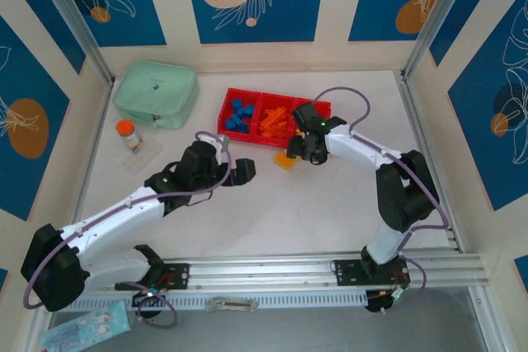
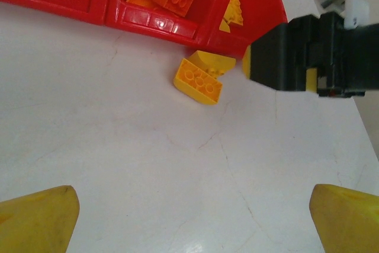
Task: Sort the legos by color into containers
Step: Place the lego in the container, then pick up the lego from the center of the table.
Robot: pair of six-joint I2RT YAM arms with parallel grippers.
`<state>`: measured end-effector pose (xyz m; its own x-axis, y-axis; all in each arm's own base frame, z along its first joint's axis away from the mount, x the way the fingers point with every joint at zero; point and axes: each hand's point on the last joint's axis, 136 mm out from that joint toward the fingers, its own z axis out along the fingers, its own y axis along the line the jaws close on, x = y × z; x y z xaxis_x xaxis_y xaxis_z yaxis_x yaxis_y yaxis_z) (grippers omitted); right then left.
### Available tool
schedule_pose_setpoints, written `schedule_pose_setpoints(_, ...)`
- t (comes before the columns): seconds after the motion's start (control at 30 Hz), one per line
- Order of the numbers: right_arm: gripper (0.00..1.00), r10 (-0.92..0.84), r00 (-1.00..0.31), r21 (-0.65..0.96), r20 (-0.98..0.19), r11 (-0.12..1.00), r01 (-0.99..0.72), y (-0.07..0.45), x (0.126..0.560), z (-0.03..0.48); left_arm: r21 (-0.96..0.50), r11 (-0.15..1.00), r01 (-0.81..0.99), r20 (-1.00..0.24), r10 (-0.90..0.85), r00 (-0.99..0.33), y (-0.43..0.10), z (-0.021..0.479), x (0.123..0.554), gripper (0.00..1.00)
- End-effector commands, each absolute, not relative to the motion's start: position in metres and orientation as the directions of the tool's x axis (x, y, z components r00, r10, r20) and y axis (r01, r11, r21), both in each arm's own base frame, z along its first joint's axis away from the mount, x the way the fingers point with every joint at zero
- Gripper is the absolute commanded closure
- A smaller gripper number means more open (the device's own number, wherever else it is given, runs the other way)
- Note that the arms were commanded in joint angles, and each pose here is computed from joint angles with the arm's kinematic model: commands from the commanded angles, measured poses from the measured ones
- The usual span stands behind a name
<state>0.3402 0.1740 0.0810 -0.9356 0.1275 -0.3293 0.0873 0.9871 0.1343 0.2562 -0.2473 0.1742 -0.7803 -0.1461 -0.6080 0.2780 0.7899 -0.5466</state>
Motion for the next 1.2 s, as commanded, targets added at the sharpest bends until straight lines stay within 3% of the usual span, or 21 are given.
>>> schedule_pose_setpoints(0.0,0.28,0.199,-0.924,0.220,-0.325,0.967,0.131,0.195,0.337,0.080,-0.569,0.773,0.281,-0.606,-0.162,-0.779,-0.251,0.175,0.251,0.01)
schedule_pose_setpoints(0.57,0.06,0.405,-0.861,0.225,-0.308,0.910,0.347,0.230,0.354,0.051,-0.554,0.785,0.276,-0.614,-0.163,-0.772,-0.253,0.164,0.251,0.01)
schedule_pose_setpoints(0.87,0.08,0.400,-0.865,0.158,-0.302,0.916,0.368,0.228,0.361,0.032,-0.542,0.793,0.278,-0.620,-0.153,-0.769,-0.251,0.161,0.250,0.01)
schedule_pose_setpoints(1.17,0.22,0.403,-0.867,0.140,-0.292,0.915,0.378,0.218,0.354,0.021,-0.532,0.799,0.281,-0.625,-0.147,-0.766,-0.250,0.161,0.251,0.01)
